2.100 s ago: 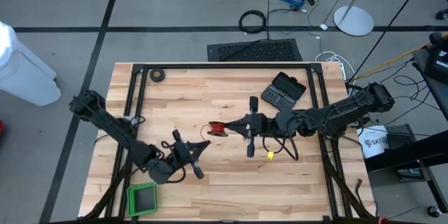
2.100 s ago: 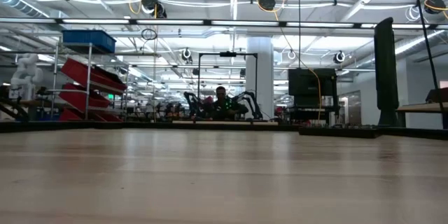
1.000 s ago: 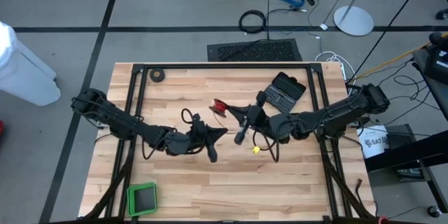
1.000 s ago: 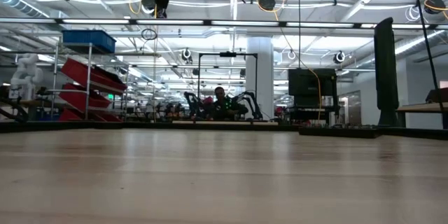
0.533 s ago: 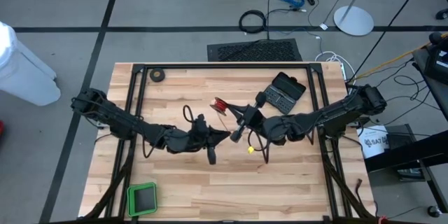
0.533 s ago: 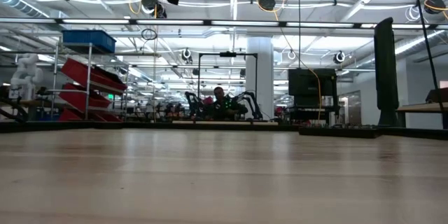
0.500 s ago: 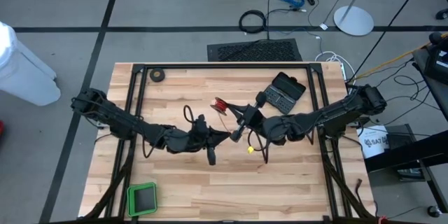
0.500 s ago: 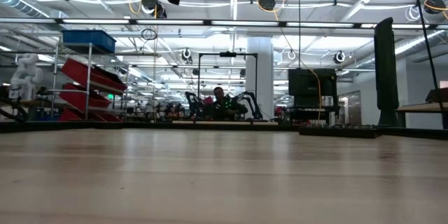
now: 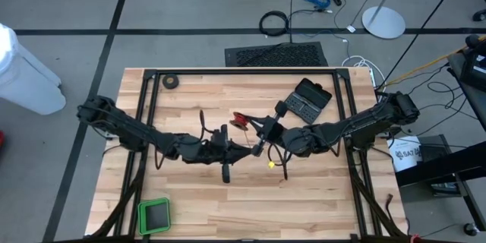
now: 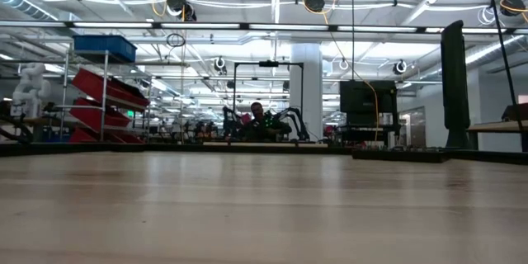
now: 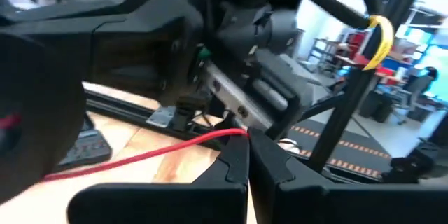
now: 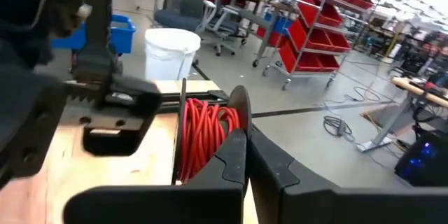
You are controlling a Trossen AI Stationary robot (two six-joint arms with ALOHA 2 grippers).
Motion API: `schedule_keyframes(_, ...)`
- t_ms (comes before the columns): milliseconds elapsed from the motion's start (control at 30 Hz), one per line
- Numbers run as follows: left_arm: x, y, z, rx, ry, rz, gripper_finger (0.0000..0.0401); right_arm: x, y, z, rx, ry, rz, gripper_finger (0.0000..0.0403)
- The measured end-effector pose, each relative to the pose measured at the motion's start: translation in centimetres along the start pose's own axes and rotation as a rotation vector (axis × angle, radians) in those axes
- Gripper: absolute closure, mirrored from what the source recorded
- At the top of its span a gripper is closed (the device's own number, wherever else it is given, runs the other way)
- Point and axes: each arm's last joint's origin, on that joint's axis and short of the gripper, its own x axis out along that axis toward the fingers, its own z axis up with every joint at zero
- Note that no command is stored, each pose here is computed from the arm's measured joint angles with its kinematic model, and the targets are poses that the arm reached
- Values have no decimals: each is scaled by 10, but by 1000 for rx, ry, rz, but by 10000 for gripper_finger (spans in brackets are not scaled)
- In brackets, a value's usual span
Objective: Coil cords
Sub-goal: Coil the red wire into the spool
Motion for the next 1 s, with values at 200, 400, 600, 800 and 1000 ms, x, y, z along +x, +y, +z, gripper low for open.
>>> schedule_keyframes(200, -4, 1, 11, -7, 4, -73, 401, 0, 1, -2, -44, 17, 48, 403)
schedule_keyframes(400, -19, 1, 21, -3, 79, -49, 401, 0, 2, -5, -86, 32, 110, 403)
schedule_keyframes(600, -36, 2, 29, -15, 156, -19, 401, 2, 2, -7, -90, 40, 162, 403)
schedule_keyframes(800, -38, 3, 26, -30, 205, 3, 401, 3, 2, -6, -69, 37, 164, 403)
schedule_keyframes(1000, -35, 6, 28, -37, 179, 7, 401, 6, 0, -7, -69, 45, 209, 403)
